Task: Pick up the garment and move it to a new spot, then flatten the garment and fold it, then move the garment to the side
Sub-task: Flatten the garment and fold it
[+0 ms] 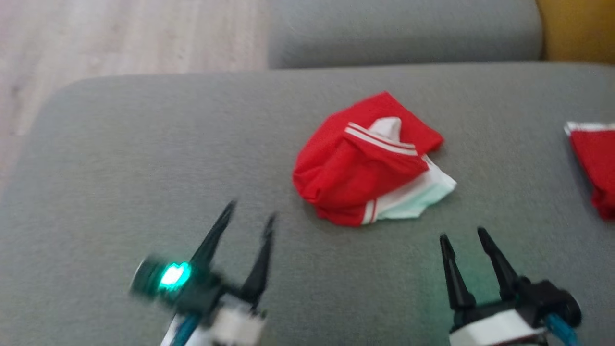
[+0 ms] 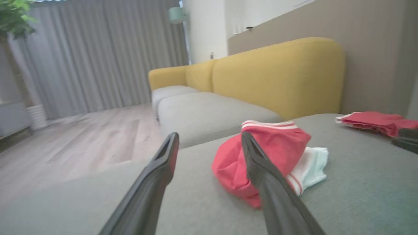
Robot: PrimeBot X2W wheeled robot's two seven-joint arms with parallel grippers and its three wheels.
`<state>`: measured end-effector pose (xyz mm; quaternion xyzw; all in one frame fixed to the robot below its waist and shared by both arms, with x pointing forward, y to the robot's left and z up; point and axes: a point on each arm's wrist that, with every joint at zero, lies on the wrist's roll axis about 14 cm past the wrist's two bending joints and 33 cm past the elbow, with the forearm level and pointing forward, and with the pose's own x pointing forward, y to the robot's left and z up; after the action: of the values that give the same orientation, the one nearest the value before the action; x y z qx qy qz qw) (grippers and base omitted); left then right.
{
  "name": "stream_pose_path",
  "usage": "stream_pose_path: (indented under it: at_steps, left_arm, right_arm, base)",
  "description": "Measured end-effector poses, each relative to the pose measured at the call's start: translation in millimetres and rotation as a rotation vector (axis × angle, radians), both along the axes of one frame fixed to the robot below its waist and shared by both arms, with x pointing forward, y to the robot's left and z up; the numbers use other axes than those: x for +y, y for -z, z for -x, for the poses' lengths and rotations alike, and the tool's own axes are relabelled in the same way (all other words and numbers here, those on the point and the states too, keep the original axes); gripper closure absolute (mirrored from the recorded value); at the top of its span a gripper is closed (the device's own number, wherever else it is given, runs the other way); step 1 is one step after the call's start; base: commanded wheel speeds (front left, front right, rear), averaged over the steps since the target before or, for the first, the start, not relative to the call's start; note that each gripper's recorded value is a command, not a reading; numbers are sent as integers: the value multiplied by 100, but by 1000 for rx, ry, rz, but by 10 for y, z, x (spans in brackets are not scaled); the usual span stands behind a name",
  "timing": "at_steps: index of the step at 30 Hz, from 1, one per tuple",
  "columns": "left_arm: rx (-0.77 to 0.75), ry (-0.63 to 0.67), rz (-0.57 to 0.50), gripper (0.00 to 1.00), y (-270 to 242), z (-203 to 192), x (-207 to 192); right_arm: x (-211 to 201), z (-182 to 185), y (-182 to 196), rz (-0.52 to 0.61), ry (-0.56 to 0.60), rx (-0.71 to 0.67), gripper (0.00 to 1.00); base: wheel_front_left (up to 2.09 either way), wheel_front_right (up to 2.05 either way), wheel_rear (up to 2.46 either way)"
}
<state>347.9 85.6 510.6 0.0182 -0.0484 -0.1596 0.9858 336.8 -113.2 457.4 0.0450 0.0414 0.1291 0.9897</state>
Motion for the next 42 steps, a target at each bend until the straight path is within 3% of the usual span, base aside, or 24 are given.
stream_pose_path:
  at_steps: [6,14,24,25,26,30,35,42]
  left_arm:
    - [-112,328,-175,0,-142,-442,-937]
    - [49,574,-353,0,559,-708,-1672]
    - [70,612,-401,0,854,-1087,-2243]
    - [79,614,-410,44,906,-1098,-2272]
    - [87,619,-415,100,951,-1099,-2300]
    - [102,647,-424,100,1036,-1068,-2406]
    - [41,695,-367,100,748,-1012,-2557]
    - [-259,728,-210,100,-665,-1167,-2912]
  right_arm:
    - [-205,-135,-84,1,71,-28,0]
    - [-673,35,85,22,231,40,0]
    - [-1136,317,180,19,416,102,0]
    - [-1161,346,186,22,428,108,0]
    - [-1185,371,190,23,440,111,0]
    - [-1289,466,175,31,483,115,0]
    - [-1320,520,87,23,498,83,0]
    - [-1305,579,-46,-4,499,28,0]
  base:
    - [0,0,0]
    - [0,0,0]
    - [0,0,0]
    - [0,0,0]
    - [0,0,0]
    - [0,0,0]
    - [0,0,0]
    - [0,0,0]
